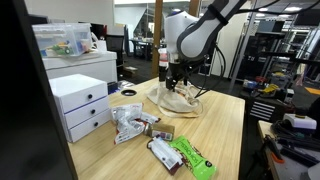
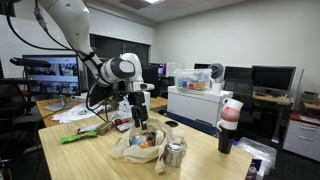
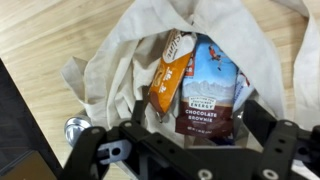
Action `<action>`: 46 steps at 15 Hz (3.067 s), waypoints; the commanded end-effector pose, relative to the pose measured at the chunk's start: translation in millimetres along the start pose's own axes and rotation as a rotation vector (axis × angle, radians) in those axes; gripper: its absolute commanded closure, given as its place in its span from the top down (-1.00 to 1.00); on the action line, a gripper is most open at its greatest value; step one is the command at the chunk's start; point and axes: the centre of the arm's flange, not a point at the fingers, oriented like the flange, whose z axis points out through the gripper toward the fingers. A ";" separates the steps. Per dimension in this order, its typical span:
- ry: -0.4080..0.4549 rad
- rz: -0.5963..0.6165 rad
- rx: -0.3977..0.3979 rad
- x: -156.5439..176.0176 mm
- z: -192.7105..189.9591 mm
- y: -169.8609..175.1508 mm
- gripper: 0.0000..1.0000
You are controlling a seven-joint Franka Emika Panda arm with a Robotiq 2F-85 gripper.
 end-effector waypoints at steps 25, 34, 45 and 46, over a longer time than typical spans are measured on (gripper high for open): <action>-0.008 0.091 0.052 21.0 65.2 -13.8 -0.43; 0.023 0.106 0.073 12.0 31.0 7.9 -0.92; 0.122 0.169 0.127 7.3 -46.9 53.8 -0.90; 0.132 0.175 0.141 8.8 -53.5 55.0 -0.90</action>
